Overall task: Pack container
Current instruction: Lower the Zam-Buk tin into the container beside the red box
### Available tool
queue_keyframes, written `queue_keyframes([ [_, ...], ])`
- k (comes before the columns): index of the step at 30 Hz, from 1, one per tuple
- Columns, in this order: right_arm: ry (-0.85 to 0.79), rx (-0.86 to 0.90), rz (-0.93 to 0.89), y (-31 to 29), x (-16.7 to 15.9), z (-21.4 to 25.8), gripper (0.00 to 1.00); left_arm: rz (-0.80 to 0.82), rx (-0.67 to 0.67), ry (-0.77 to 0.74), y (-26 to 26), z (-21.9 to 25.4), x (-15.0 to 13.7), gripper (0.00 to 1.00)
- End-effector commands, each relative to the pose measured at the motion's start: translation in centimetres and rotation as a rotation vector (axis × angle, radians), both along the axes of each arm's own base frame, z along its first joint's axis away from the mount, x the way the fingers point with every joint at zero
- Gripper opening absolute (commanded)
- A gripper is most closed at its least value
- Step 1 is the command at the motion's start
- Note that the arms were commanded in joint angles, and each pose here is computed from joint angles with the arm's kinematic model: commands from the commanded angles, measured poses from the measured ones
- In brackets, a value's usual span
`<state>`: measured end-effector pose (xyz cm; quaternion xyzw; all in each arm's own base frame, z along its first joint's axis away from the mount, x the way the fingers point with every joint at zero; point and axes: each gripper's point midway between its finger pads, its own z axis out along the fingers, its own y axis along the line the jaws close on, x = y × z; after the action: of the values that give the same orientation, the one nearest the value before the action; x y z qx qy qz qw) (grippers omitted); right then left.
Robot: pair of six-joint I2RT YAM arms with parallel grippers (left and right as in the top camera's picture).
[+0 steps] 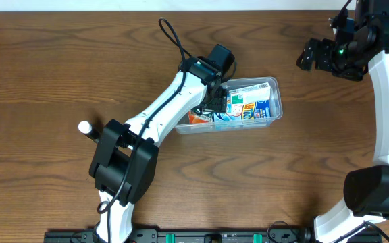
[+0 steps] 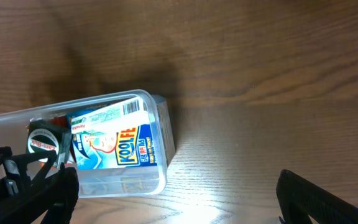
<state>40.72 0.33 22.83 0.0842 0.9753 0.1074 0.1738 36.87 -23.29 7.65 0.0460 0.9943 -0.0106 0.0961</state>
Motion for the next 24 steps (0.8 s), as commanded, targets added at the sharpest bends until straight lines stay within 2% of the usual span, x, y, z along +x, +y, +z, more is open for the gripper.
queue_keyframes([
  [1,-0.011,0.008,-0.003,0.4,0.1,0.5,0.99,-0.017,-0.012,-0.040,0.0,1.8,0.3,0.89],
  [11,-0.011,0.008,-0.004,0.4,0.1,0.5,0.99,-0.108,0.089,-0.049,2.4,2.1,0.6,0.79],
  [15,-0.011,0.008,-0.004,0.4,0.1,0.5,0.99,-0.076,0.183,-0.052,4.9,2.2,0.9,0.76],
  [24,-0.011,0.008,-0.004,0.4,0.1,0.5,0.99,-0.033,0.198,-0.039,6.7,1.8,1.6,0.65],
])
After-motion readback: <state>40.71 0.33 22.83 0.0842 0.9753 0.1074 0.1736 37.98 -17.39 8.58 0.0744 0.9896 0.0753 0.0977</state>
